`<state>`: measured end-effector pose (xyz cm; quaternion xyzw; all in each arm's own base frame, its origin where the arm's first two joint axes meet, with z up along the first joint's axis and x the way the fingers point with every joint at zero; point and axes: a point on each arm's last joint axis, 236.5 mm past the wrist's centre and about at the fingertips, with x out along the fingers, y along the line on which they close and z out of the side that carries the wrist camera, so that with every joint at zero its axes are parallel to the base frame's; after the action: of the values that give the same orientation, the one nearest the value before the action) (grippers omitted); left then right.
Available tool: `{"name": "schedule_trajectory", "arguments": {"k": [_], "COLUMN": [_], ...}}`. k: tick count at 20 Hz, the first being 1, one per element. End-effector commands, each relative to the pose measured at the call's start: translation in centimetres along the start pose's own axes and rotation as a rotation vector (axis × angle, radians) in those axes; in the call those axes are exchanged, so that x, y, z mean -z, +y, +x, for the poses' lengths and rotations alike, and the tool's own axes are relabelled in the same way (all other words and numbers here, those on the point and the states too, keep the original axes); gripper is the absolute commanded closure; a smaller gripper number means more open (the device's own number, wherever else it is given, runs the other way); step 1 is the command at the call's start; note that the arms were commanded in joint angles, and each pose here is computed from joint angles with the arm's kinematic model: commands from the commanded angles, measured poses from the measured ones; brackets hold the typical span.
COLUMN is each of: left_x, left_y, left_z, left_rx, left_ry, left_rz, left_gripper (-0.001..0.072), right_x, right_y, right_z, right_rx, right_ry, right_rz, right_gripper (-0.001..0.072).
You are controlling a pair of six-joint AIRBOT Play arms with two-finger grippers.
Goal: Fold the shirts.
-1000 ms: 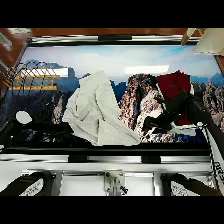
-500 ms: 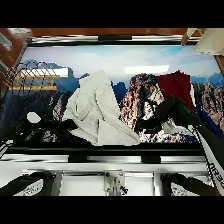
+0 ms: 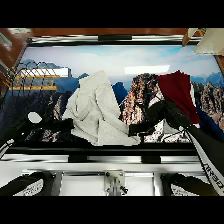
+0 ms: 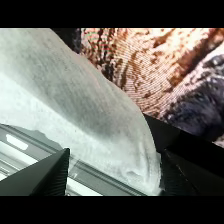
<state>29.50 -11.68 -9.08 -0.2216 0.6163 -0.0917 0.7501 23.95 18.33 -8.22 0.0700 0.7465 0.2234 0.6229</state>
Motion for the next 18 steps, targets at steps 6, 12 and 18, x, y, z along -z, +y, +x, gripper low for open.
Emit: {"name": "schedule_trajectory", "arguments": {"k": [6,12,18], "left_x": [-1.4,-9.4,-3.5], "left_y": [-1.7,-9.5,-27.2], "left_z": [-1.6,-17.3,-52.9], "left_rx": [0.026,0.005,0.365], "left_ry": [-0.019,-0.397,-1.196], "left_rz": [0.092,0.471,0.759], "left_gripper": [0.0667,0.0669,0.0668], "right_x": [-0.2,-6.2,-0.7], "right_y": [-2.9,0.6,16.4], "right_z": [0.4,-10.4,-49.6], "right_rx": [0.193,0.247,0.194], "right_ry": [-0.017,-0.366,-1.516], "right_rz": [0.015,-0.133,-0.475], "right_gripper": [0.0626,0.0626,0.0626]}}
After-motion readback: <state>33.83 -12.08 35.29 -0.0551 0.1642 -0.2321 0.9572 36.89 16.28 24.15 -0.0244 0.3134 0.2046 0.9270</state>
